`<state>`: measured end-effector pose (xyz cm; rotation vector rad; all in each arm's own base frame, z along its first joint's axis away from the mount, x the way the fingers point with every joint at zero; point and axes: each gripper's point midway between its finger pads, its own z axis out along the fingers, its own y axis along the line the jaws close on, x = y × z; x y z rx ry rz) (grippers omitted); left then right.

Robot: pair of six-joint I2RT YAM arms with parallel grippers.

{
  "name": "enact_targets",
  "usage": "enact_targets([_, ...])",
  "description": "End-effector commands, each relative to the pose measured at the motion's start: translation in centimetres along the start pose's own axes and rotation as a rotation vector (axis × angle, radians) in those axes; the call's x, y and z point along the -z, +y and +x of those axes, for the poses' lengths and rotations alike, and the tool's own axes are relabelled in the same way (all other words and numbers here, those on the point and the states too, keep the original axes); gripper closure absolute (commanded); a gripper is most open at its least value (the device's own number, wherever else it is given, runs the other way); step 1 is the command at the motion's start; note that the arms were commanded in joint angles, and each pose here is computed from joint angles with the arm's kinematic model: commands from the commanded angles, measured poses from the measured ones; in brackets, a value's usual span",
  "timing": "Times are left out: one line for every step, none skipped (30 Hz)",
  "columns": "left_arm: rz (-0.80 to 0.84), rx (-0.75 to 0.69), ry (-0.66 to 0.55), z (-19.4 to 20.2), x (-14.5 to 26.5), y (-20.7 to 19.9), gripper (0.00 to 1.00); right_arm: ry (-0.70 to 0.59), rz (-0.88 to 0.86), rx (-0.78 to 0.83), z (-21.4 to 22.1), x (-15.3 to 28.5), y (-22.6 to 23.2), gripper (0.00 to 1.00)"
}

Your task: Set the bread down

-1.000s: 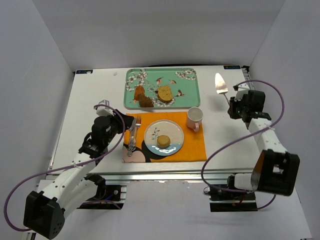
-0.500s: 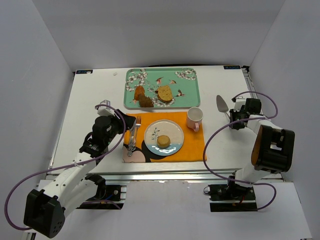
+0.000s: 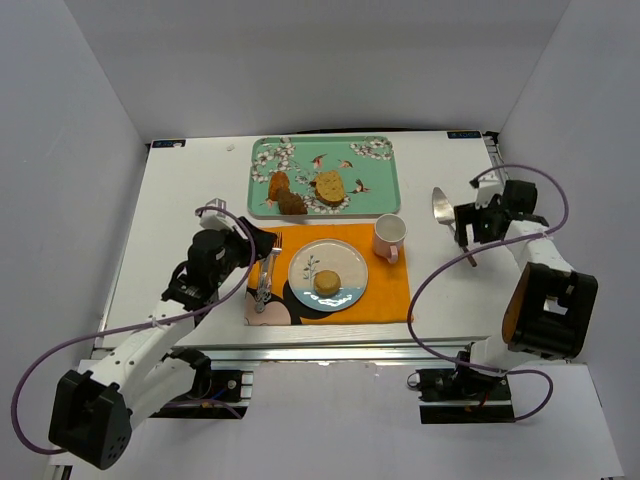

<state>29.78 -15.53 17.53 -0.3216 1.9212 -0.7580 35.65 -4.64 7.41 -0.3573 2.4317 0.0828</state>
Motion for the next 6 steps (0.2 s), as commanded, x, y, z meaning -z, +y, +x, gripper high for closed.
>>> enact_targets([0.120,-0.031,0.017,-0.7,0.0,-3.0,0.28,-0.188,0.041,0.050,-7.4,4.4,-0.8,0.11])
enact_targets([0.173,-0.037,0.033,-0.5,0.1,-4.0,0.26,-0.228,0.061,0.056,-9.3,5.4,-1.1,0.11])
enact_targets([0.199,-0.044,0.047,-0.3,0.1,-4.6,0.23,-0.254,0.071,0.052,-10.3,6.0,-1.1,0.11])
enact_targets([0.205,-0.051,0.070,0.1,-0.2,-4.8,0.23,-0.292,0.072,0.055,-11.5,6.7,-1.0,0.11])
enact_targets([0.217,-0.063,0.092,0.5,-0.3,-5.1,0.22,-0.314,0.061,0.052,-12.2,7.2,-0.7,0.10])
enact_targets([0.245,-0.087,0.112,0.7,-0.3,-6.2,0.22,-0.354,0.024,0.045,-13.5,7.9,0.0,0.10])
